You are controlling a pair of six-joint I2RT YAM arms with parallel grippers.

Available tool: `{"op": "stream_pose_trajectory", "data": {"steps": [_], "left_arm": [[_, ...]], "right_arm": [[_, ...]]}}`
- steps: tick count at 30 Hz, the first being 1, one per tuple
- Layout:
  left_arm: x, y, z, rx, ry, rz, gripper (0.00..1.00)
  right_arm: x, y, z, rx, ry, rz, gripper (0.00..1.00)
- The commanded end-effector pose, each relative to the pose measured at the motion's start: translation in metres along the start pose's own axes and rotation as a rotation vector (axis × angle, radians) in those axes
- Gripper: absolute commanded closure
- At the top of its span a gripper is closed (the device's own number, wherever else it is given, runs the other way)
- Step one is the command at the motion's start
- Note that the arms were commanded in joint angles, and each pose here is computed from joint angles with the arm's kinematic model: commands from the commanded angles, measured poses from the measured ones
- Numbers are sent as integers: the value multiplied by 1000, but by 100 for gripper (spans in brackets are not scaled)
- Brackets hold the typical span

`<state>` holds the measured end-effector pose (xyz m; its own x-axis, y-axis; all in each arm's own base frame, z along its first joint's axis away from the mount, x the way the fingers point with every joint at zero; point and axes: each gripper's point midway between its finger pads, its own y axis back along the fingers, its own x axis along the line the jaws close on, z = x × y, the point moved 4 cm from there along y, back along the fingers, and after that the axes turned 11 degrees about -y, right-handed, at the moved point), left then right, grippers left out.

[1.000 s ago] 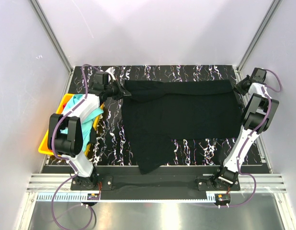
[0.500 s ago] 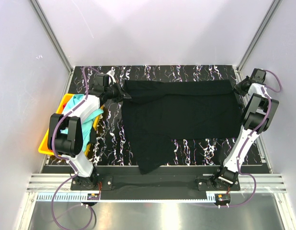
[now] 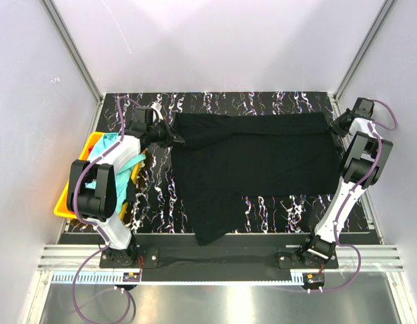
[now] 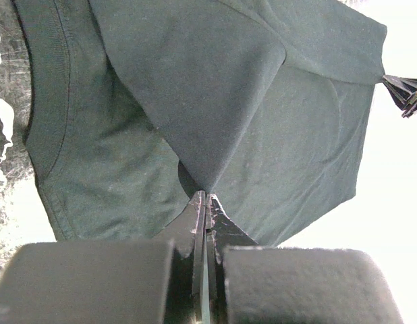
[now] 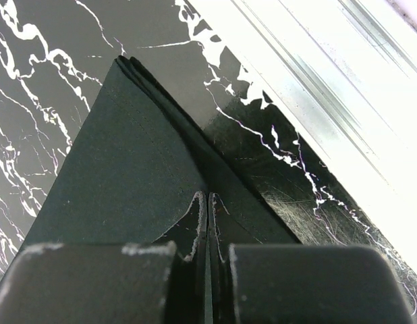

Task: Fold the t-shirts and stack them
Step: Fold the tshirt

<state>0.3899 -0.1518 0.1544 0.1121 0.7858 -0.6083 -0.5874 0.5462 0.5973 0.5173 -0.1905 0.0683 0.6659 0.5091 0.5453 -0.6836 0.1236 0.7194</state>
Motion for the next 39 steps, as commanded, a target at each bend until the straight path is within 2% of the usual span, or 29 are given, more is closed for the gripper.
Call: {"op": "stream_pose_trajectory", "data": {"steps": [1,15,27,30,31,32,34,35,38,39], "left_arm": [[-11,16,15,-70,-42,-26,100],[-14,23,18,-87,-44,-19,100],[3,9,-1,-12,-14,7,100],[6,8,-4,4,-23,18,92],[8,9,-5,6,-41,31,86],[8,13,-2,-5,-57,38,80],[16,20,4,-35,-111,116,64],[15,28,12,-71,-133,134,48],[23,35,40,-146,-190,201,38],[24,32,48,-153,-190,200,37]], "right_arm": [[5,19,20,-62,-6,-1,100],[4,26,21,-71,16,-12,100],[-3,20,18,-60,14,-35,99],[-4,18,17,-53,9,-43,91],[-4,18,17,-55,8,-45,88],[-4,19,17,-54,7,-50,80],[2,24,21,-64,10,-45,75],[3,26,21,-63,11,-46,72],[21,34,27,-93,52,-20,59],[27,36,28,-100,69,-13,50]]}}
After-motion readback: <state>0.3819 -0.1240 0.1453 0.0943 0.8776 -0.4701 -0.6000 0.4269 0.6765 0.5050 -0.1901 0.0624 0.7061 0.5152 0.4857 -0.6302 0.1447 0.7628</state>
